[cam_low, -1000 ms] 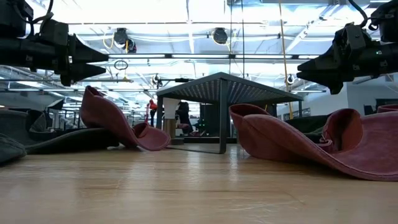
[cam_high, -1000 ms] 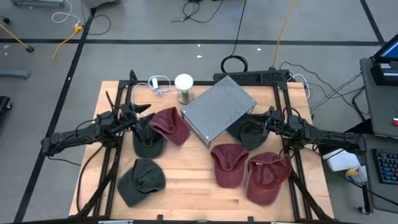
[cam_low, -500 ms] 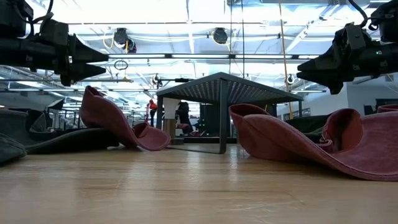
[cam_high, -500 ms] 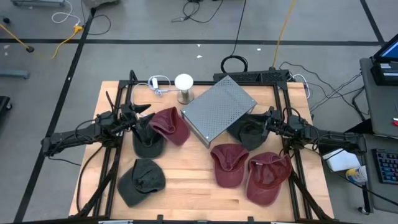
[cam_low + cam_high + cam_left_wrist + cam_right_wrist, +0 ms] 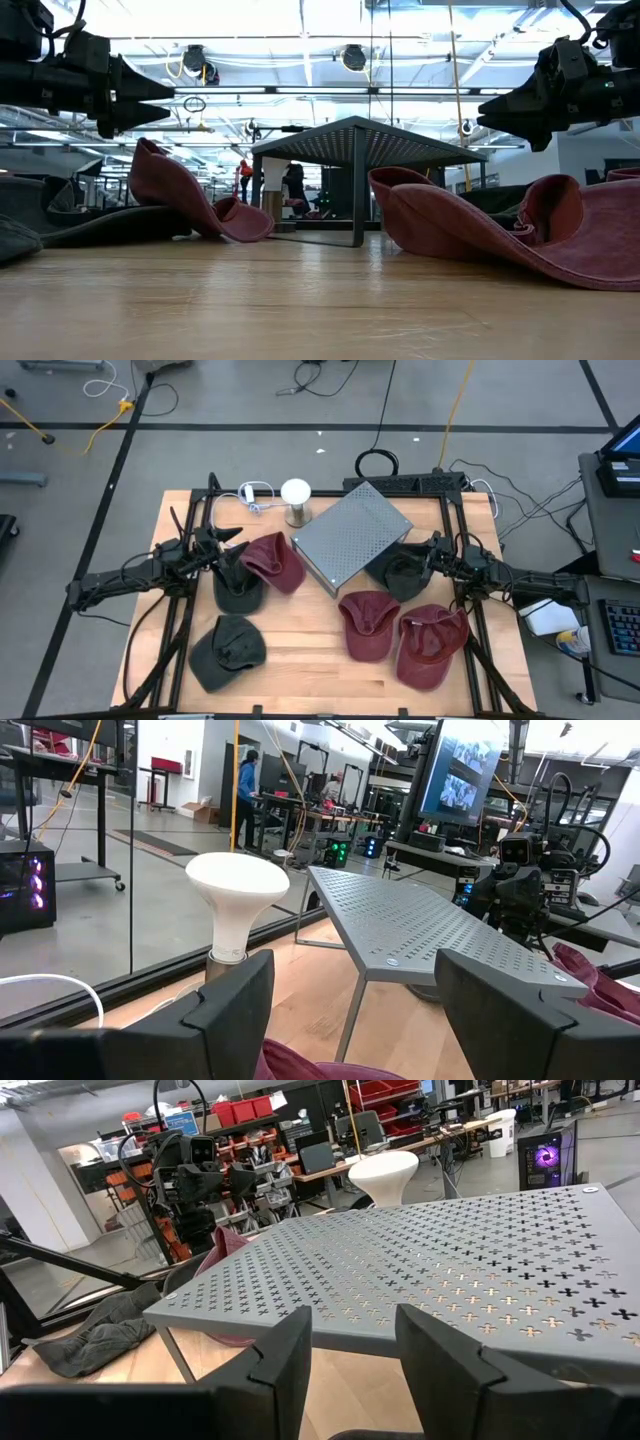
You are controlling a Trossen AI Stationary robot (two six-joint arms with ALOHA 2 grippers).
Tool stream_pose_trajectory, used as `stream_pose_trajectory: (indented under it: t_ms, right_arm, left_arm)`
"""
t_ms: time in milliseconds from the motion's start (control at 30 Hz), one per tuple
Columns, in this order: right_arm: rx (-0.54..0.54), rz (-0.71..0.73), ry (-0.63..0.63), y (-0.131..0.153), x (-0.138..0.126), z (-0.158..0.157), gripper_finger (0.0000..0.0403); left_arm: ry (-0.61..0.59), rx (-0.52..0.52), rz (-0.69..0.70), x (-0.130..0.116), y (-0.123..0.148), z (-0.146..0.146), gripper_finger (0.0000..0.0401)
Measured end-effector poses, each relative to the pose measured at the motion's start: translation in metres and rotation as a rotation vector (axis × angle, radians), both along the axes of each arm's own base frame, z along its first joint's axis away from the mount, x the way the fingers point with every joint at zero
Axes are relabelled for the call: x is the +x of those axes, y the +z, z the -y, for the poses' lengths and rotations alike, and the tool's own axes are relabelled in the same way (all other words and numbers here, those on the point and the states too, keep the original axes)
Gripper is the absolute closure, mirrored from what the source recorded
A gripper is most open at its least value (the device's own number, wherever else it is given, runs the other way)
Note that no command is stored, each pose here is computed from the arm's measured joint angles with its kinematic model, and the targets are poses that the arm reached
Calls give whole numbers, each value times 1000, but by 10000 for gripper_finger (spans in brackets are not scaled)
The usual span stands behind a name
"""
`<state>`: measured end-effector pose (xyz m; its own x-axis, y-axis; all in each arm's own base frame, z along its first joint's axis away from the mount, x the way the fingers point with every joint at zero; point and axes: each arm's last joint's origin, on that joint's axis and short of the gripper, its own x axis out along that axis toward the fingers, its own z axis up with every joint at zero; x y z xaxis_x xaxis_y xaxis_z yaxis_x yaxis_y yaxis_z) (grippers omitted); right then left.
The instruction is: Pick & Place hat
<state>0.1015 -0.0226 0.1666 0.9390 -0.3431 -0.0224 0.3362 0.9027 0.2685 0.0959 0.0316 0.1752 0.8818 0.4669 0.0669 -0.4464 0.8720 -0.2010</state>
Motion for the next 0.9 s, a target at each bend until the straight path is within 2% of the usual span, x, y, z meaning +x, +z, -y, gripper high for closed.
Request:
stream_pose_trajectory:
  t_ms: [533,667,767,800,900]
  right_arm:
    - [1,0,1,0,0,0,264]
    - [59,52,1,4,0,0,264]
    - [21,25,-9,4,0,0,264]
    - [5,-3,-28,6,0,1,264]
    - [-39,20,-85,36,-2,2,264]
  left_arm:
    - [0,0,0,0,0,0,121]
    - [0,0,0,0,0,0,121]
    - [0,0,0,0,0,0,121]
    - [0,0,0,0,0,0,121]
    - [0,0,0,0,0,0,121]
